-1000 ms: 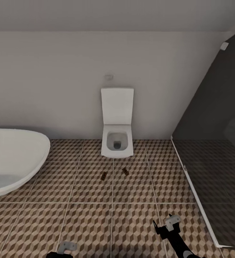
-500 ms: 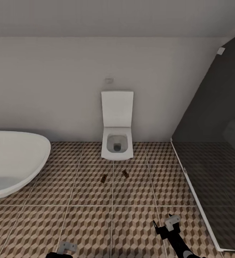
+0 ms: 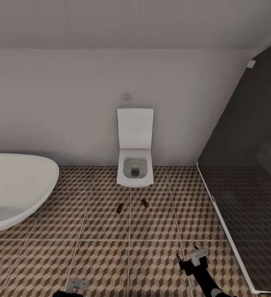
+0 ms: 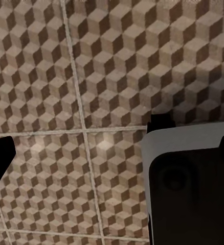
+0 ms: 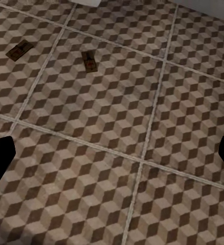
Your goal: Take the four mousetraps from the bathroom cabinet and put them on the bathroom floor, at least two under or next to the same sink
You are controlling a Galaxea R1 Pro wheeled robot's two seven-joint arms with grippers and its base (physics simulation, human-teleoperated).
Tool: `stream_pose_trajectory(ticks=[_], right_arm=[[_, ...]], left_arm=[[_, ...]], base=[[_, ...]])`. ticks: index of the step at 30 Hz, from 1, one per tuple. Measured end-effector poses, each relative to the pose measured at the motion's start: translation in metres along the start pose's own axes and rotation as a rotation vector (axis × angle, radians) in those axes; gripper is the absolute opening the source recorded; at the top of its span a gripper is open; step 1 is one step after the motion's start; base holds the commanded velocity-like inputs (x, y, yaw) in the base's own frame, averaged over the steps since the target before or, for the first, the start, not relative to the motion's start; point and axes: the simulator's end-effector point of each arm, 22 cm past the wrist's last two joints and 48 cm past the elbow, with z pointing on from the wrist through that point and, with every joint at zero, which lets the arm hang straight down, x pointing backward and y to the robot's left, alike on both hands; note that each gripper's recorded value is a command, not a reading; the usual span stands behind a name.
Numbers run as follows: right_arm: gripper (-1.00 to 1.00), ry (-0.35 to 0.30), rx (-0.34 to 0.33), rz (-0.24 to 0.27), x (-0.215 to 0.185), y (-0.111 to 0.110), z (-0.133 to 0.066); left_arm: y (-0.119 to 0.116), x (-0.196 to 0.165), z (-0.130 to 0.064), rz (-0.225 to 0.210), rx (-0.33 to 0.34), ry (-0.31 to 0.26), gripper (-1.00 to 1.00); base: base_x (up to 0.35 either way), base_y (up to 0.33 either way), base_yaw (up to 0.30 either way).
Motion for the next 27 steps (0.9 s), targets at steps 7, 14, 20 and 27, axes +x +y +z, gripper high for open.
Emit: stream_pose_trajectory(ticks=[7, 14, 20, 27], right_arm=[[1.0, -0.011, 0.003, -0.001, -0.006, -0.001, 0.0], [1.0, -0.021, 0.006, -0.002, -0.011, -0.003, -0.001], [1.0, -0.025, 0.009, -0.003, -0.014, -0.004, -0.001], [1.0, -0.025, 0.01, -0.003, -0.014, -0.005, -0.001]], left_arm=[[0.001, -0.005, -0.002, -0.002, -0.002, -0.011, 1.0], [0.002, -0.009, -0.004, -0.004, -0.003, -0.021, 1.0], [0.003, -0.012, -0.005, -0.006, -0.004, -0.026, 1.0], [0.003, -0.012, -0.005, -0.005, -0.005, -0.028, 1.0]], base=[[0.0, 0.0, 0.0], [0.0, 0.0, 0.0], [0.0, 0.0, 0.0], [0.0, 0.0, 0.0]])
